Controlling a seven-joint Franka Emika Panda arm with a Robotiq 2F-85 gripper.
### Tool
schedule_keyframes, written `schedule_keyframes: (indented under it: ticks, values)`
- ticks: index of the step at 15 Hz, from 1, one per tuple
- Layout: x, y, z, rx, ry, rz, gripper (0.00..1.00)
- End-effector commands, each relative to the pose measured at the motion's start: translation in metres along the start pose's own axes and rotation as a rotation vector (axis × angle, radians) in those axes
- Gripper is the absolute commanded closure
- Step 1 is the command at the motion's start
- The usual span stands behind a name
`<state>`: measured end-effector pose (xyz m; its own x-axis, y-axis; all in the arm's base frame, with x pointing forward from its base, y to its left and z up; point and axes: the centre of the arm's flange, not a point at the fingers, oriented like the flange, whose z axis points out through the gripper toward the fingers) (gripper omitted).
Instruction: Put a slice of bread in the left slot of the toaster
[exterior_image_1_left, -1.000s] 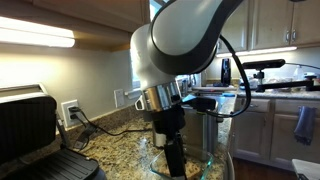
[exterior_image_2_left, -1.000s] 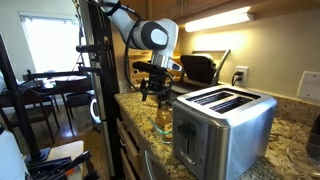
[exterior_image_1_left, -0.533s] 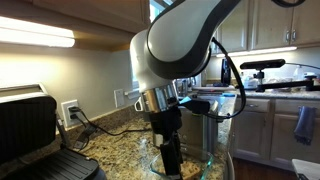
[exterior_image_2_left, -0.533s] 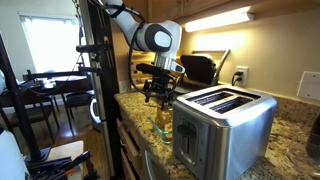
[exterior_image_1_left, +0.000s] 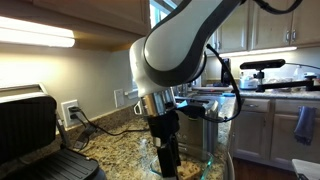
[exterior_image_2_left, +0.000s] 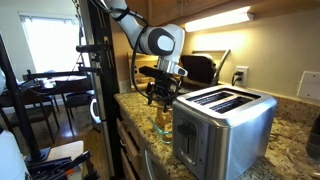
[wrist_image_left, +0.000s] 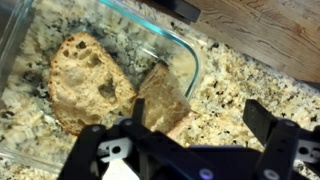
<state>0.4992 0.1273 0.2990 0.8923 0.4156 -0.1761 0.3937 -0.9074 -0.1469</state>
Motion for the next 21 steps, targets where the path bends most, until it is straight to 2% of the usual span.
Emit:
schedule_keyframes:
  ticks: [1,13,14,16,18,20,21]
  values:
    - [0.0055,0.0073,0.0011,0.018,0.019,0.023,0.00]
    - [0.0126,0.0153,0.0001,0.031,0.028,0.042,0.00]
    - [0.0127,0.0154,0.0001,0.032,0.029,0.042,0.11]
    - [0.0129,0.0154,0.0003,0.033,0.029,0.043,0.21]
    - [0.0131,0.0156,0.0004,0.035,0.030,0.044,0.39]
    - [0.0134,0.0158,0.0005,0.036,0.030,0.045,0.43]
    - [0.0132,0.0155,0.0006,0.036,0.030,0.045,0.57]
